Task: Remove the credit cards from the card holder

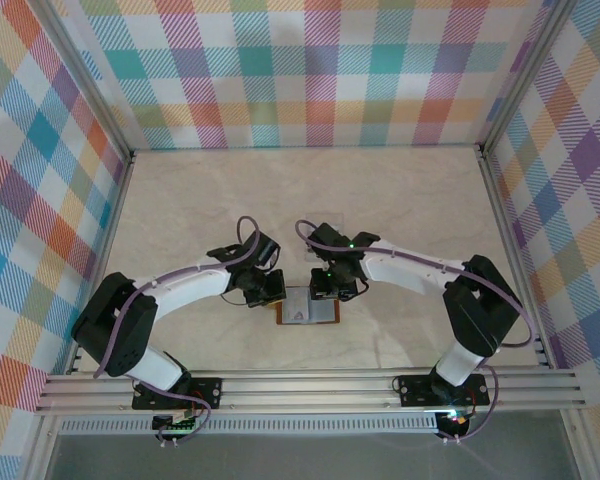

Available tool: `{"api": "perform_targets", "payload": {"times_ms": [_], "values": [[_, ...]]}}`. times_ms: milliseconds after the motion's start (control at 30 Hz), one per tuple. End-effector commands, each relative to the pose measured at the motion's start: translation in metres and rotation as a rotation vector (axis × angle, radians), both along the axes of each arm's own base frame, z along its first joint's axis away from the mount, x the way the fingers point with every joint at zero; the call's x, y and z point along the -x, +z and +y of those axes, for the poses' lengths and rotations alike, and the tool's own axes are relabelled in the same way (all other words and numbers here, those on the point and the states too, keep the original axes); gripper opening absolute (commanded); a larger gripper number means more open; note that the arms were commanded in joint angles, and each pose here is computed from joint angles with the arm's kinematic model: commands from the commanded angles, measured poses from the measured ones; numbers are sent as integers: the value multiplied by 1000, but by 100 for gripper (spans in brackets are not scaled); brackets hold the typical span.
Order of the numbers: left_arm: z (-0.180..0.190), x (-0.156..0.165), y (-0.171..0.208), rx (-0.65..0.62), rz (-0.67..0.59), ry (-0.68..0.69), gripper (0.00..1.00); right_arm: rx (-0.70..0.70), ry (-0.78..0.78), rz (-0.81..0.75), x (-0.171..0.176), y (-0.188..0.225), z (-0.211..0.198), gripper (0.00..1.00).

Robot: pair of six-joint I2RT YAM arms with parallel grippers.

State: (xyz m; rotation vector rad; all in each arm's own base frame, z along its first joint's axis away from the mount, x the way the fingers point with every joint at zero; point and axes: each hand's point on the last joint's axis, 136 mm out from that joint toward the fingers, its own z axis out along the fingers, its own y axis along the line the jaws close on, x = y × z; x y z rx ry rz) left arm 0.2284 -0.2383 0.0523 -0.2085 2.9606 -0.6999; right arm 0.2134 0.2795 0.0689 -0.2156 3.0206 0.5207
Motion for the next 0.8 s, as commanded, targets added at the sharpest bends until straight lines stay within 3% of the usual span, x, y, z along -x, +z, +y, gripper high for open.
{"api": "perform_targets", "payload": {"times_ms": [0, 767], "values": [[-14, 2, 2, 28, 16, -33, 8, -184, -7, 82, 6, 4, 24, 29], [2, 12, -40, -92, 92, -43, 8, -252, -6, 182, 3, -31, 39, 24]]}}
